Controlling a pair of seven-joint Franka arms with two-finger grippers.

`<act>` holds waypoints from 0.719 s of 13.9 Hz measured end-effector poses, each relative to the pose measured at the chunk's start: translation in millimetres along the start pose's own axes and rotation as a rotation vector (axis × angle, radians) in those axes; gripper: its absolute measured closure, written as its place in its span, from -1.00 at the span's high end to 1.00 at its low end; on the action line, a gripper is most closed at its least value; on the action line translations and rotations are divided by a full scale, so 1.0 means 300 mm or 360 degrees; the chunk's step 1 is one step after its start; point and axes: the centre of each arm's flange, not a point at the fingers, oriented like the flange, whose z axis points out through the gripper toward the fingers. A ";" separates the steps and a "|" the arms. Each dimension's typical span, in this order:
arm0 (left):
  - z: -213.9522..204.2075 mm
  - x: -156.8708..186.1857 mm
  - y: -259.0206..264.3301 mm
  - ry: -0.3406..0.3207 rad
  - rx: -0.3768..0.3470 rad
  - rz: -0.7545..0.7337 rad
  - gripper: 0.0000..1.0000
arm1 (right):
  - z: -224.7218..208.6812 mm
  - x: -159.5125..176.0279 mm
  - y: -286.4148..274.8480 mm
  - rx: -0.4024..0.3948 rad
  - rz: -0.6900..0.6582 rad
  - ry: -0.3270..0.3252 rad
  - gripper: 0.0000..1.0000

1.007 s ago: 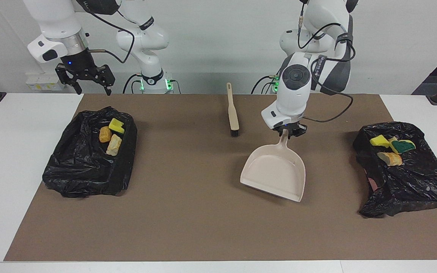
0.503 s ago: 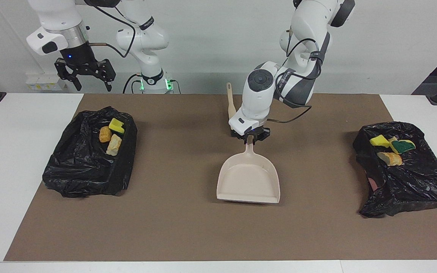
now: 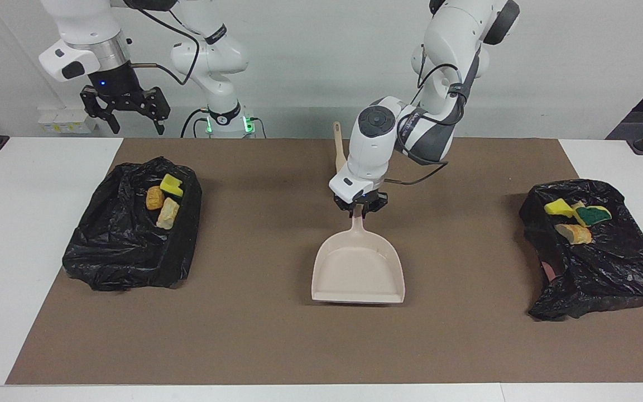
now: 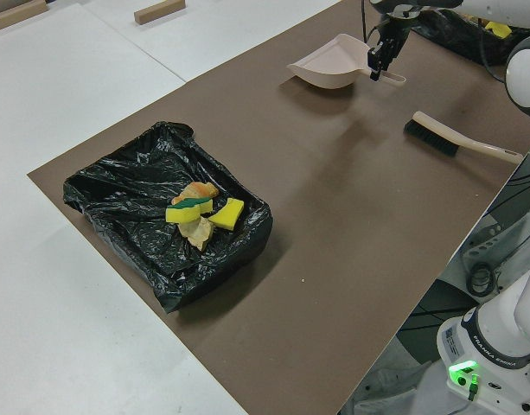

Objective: Sweep and dump trash in bin
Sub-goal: 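Set the empty dustpan down mid-table with the left gripper and release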

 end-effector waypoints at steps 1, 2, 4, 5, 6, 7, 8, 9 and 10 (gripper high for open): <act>0.005 0.004 0.005 -0.0003 -0.0004 -0.0002 -0.37 | 0.000 0.000 -0.003 0.0000 -0.0003 0.0000 1.00; 0.006 0.004 0.011 -0.0003 -0.0007 -0.0002 -0.37 | 0.000 0.000 -0.005 0.0000 -0.0004 0.0000 1.00; 0.003 0.001 0.021 -0.0001 -0.0009 0.0002 -0.28 | 0.000 0.000 -0.005 0.0000 -0.0004 0.0000 1.00; 0.002 -0.003 0.029 0.0000 -0.0009 0.0008 -0.28 | 0.000 0.000 -0.005 0.0000 -0.0004 0.0000 1.00; 0.001 -0.008 0.037 0.0000 -0.0009 0.0014 -0.18 | 0.000 0.000 -0.005 0.0000 -0.0004 0.0000 1.00; 0.000 -0.012 0.044 0.0000 -0.0009 0.0018 0.06 | 0.000 0.000 -0.005 0.0000 -0.0004 0.0000 1.00; -0.001 -0.013 0.045 -0.0004 -0.0006 0.0018 0.25 | 0.000 0.000 -0.005 0.0000 -0.0004 0.0000 1.00; -0.003 -0.013 0.040 -0.0010 0.0002 0.0015 0.56 | 0.000 0.000 -0.005 0.0000 -0.0004 -0.0001 1.00; -0.011 -0.012 0.027 -0.0017 0.0018 0.0006 0.77 | 0.000 0.000 -0.005 0.0000 -0.0004 -0.0001 1.00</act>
